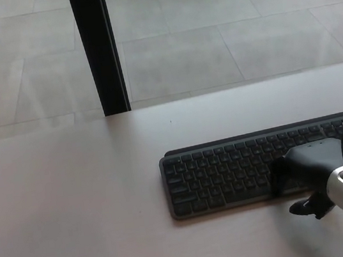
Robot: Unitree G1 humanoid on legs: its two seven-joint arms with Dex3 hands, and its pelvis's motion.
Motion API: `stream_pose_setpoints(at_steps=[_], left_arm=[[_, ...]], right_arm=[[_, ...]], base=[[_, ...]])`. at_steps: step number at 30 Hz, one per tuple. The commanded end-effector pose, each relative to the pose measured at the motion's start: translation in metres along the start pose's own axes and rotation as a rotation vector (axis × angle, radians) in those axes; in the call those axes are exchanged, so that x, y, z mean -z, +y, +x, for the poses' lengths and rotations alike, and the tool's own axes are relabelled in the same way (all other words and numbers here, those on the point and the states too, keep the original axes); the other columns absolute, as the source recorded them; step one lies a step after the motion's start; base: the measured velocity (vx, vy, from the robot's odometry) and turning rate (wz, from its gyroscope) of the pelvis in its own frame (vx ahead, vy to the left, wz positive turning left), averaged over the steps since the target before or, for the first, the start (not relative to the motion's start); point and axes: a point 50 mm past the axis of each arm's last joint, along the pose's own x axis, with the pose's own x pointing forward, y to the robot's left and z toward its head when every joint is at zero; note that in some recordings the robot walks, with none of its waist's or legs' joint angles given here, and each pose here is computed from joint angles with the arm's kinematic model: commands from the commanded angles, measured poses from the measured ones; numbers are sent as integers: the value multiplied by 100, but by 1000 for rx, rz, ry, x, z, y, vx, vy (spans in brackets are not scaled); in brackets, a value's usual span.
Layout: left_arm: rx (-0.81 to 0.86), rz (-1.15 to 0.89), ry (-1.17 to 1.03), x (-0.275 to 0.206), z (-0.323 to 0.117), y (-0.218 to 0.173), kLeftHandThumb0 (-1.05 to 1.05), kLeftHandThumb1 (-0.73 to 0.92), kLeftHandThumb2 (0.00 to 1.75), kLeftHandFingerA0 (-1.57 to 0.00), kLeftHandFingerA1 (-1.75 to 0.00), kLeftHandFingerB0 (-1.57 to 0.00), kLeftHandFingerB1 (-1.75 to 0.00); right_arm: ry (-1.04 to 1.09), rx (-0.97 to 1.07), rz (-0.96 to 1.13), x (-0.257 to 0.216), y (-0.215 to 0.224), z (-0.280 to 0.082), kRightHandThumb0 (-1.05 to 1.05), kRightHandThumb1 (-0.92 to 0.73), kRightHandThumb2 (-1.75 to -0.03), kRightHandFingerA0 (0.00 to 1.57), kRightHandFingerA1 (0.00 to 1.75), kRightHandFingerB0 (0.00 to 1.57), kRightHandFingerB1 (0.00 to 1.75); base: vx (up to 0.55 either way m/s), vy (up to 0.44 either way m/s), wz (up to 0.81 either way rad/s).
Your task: The robot uses its right fingers to click on the space key of the black keyboard placed on the center of the white desk.
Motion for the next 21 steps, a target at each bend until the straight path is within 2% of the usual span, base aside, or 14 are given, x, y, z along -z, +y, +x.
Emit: stream_pose_setpoints(at_steps=[1,3,6,7,9,10,11,12,13,14,15,17,20,21], left_arm=[[-27,6,-16,-9,1,7,-56,72,61,-69,-73,-56,-55],[-22,14,-10,-9,1,7,-57,71,61,-68,-69,-51,-52],[-14,18,-18,-9,1,8,-56,72,62,-66,-69,-50,-52],[-23,3,-14,-8,1,8,-56,70,61,-69,-70,-54,-55],[-24,-11,-15,-8,1,7,-56,70,61,-66,-76,-56,-59],[-27,-36,-9,-8,1,7,-55,70,60,-66,-75,-50,-57],[-22,-26,-9,-8,1,7,-55,71,61,-64,-74,-52,-57],[-24,-21,-8,-8,1,7,-55,71,61,-68,-73,-54,-56],[-30,-24,-6,-8,1,7,-55,71,61,-68,-73,-54,-56],[-25,-15,-8,-8,1,8,-55,72,62,-64,-71,-52,-56],[-23,-17,-11,-8,1,8,-55,72,61,-66,-76,-56,-59],[-26,-13,-14,-8,1,8,-55,72,61,-67,-75,-56,-59],[-31,-9,-11,-8,1,9,-56,70,61,-68,-71,-52,-54],[-30,-19,-9,-8,1,9,-56,70,61,-67,-73,-54,-56]], right_arm=[[28,-168,-45,6,39,-5,-55,-65,-60,73,89,61,45],[28,-163,-44,7,41,-6,-54,-66,-59,74,98,60,46],[20,-163,-51,7,40,-7,-55,-66,-60,70,91,60,46],[20,-162,-52,8,39,-7,-55,-66,-60,69,87,60,46],[19,-160,-40,8,38,-8,-54,-65,-59,68,84,60,45],[21,-159,-29,9,35,-8,-54,-65,-59,68,82,60,45],[24,-152,-19,10,32,-8,-54,-65,-60,69,86,60,45],[23,-143,8,11,26,-9,-54,-66,-60,77,84,60,44],[19,-136,39,12,19,-10,-54,-66,-60,77,84,60,44],[24,-124,98,14,12,-12,-54,-65,-60,87,84,60,44],[17,-125,155,17,3,-12,-54,-65,-60,92,87,58,44],[17,-109,243,22,-13,-15,-54,-66,-59,98,87,58,43],[-34,-76,525,38,-49,-27,-48,-65,-59,93,94,54,48],[-38,-66,542,40,-53,-28,-48,-64,-59,94,91,55,48]], base=[[0,0,0],[0,0,0],[0,0,0],[0,0,0],[0,0,0],[0,0,0],[0,0,0],[0,0,0],[0,0,0],[0,0,0],[0,0,0],[0,0,0],[0,0,0],[0,0,0]])
